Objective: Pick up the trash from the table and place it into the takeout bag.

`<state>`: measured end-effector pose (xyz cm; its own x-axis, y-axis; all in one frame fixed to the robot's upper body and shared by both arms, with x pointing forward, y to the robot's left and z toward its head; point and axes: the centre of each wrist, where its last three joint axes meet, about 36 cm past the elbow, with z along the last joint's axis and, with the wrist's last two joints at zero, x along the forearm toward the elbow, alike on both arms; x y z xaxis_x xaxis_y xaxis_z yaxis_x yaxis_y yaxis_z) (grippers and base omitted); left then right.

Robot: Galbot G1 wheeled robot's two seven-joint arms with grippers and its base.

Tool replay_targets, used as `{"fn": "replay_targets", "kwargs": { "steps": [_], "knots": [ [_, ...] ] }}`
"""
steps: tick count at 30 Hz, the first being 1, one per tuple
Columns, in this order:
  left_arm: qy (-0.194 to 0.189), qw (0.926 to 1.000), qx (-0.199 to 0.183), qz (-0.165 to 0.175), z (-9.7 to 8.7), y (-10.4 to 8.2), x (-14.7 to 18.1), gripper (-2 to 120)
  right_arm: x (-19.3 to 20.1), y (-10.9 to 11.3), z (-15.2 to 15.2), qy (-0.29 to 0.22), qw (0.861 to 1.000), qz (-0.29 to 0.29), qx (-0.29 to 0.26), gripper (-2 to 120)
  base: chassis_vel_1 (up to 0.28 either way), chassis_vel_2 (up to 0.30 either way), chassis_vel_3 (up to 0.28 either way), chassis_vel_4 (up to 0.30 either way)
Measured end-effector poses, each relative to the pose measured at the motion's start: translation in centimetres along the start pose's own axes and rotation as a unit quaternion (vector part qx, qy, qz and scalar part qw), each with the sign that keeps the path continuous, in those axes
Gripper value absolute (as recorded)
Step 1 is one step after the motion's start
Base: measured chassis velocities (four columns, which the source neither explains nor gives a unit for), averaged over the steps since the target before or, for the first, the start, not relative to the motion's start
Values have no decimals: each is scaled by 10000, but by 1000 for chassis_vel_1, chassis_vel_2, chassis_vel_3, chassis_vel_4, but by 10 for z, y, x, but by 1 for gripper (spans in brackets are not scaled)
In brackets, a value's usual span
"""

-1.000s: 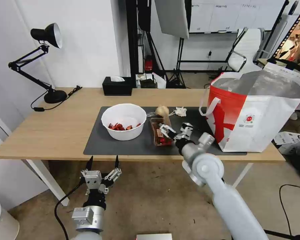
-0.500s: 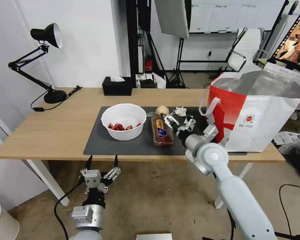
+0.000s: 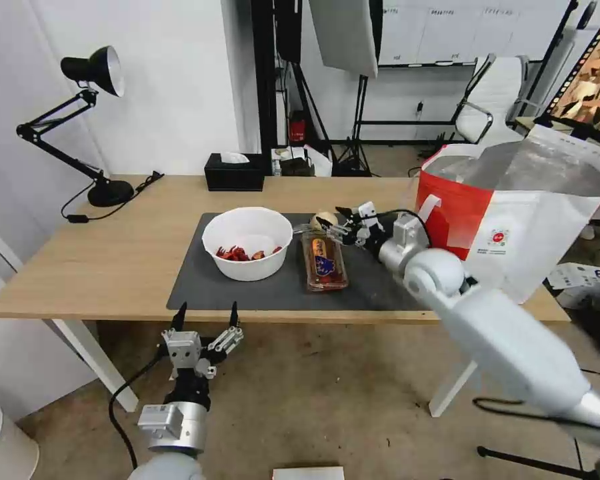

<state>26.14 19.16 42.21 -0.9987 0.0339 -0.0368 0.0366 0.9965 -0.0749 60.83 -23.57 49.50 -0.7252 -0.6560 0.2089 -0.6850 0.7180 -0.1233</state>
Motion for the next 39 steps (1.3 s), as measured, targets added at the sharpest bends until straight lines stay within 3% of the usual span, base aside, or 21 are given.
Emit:
{"fn": "replay_targets", "kwargs": {
  "steps": [7,11,12,14,15,18,20,22,23,25,26,28,29,32,39],
  "knots": [
    [159,9998,105,96,-1,5,-7,100,-27,-23,-4,397,9981,-451,112,22,0,0,0,0],
    [396,9979,364,350,-18,6,-13,100,-46,-26,4,684,9953,-682,-42,4,0,0,0,0],
    [396,9979,364,350,-18,6,-13,100,-46,-26,4,684,9953,-682,-42,4,0,0,0,0],
    [653,9939,749,485,-41,9,-19,100,-53,-25,8,744,9940,-798,-91,0,0,0,0,0],
    [653,9939,749,485,-41,9,-19,100,-53,-25,8,744,9940,-798,-91,0,0,0,0,0],
    [1056,9800,1481,811,-69,13,-24,100,-58,-22,11,787,9931,-867,-109,0,0,0,0,0],
    [1128,9766,1605,886,-71,13,-24,100,-58,-22,11,790,9930,-866,-107,0,0,0,0,0],
    [1523,9554,2202,1247,-79,15,-29,100,-56,-23,14,828,9929,-845,-88,0,0,0,0,0],
    [1523,9554,2202,1247,-79,15,-29,100,-56,-23,14,828,9929,-845,-88,0,0,0,0,0],
    [1771,9389,2565,1459,-79,19,-38,100,-53,-26,15,852,9928,-835,-58,0,0,0,0,0],
    [1771,9389,2565,1459,-79,19,-38,100,-53,-26,15,852,9928,-835,-58,0,0,0,0,0],
    [1904,9274,2809,1571,-77,22,-51,100,-52,-27,15,867,9924,-869,-38,0,0,0,0,0],
    [1904,9274,2809,1571,-77,22,-51,100,-52,-27,15,867,9924,-869,-38,0,0,0,0,0],
    [1909,9183,3056,1642,-75,24,-73,100,-61,-21,13,871,9913,-988,-13,0,0,0,0,0],
    [1993,9090,3250,1686,-63,16,-108,100,-67,-17,11,915,9901,-1060,61,0,0,0,0,0]
  ]
}}
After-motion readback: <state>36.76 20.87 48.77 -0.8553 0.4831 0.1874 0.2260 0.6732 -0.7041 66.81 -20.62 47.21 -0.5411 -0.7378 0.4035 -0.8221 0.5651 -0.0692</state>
